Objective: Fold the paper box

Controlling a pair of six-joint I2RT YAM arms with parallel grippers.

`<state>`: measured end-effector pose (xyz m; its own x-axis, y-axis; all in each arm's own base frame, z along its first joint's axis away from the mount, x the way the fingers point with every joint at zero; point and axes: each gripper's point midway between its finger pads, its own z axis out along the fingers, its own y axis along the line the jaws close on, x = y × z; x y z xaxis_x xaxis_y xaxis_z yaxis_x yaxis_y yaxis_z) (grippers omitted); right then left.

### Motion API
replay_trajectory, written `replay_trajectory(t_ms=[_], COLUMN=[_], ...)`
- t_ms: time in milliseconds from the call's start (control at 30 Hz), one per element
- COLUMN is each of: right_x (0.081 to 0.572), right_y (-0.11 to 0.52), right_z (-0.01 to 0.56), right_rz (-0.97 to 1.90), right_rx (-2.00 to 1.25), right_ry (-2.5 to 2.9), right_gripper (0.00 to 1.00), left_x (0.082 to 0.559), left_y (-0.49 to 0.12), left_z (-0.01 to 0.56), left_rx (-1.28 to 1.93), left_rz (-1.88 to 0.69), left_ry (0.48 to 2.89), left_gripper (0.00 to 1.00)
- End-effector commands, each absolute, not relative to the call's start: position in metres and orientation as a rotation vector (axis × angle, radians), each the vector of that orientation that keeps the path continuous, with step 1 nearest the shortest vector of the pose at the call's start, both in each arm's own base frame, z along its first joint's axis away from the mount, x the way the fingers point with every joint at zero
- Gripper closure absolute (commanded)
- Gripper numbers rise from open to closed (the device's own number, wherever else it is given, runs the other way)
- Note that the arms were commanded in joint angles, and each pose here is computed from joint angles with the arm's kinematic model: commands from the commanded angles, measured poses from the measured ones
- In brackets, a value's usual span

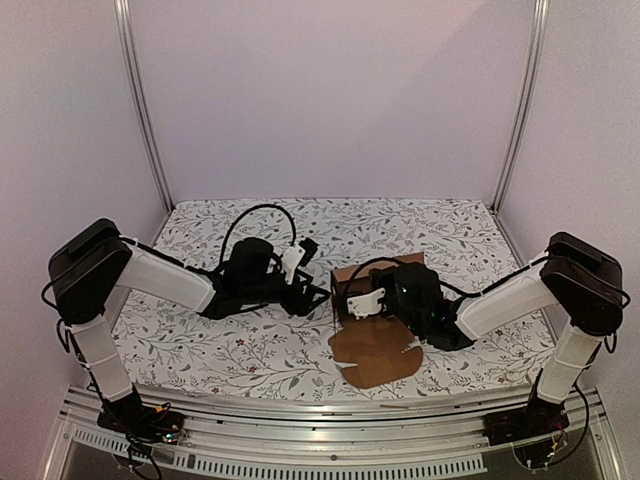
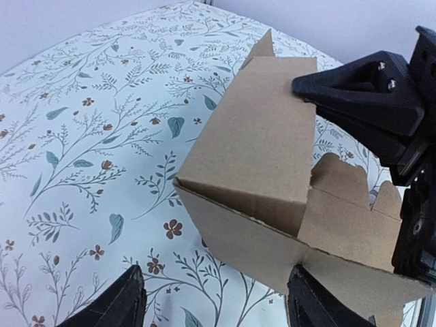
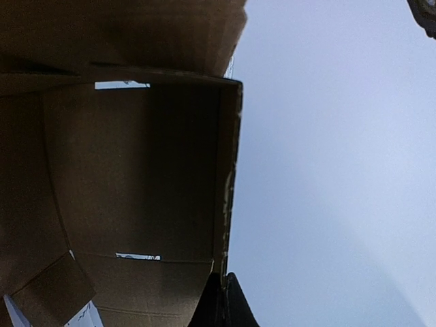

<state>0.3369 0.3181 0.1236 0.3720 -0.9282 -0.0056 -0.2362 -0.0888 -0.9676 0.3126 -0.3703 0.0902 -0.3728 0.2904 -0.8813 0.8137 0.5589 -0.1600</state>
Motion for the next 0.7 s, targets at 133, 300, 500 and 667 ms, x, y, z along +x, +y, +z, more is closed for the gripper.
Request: replay_trajectory(t_ms=[133,300,500,667], right_x=[0.325,0.321,0.316,0.312], right_y=[0.314,0.312,0.31,0.306], right_z=[0.125,0.12,0.114,0.108], right_rz=[-0.851,-0.854,-0.858,-0.863], right_rx=[-1.628,-1.648,-1.662,-1.677], right_ry=[0.995,0.98,0.973,0.97], right_gripper=[0.98,0.97,0.95,0.94], left_x=[0.309,0.303,0.301,0.299], left_y=[-0.365,-0.379,-0.389,-0.398], left_z=[0.123,0.132,0.133,0.116], left_rx=[0.736,0.725,0.674,0.721], left_rz=[-0.868,-1.004,-1.097,-1.024], left_ry=[1.86,1.85,1.851,1.929], left_gripper=[0.28,0.28,0.28,0.31])
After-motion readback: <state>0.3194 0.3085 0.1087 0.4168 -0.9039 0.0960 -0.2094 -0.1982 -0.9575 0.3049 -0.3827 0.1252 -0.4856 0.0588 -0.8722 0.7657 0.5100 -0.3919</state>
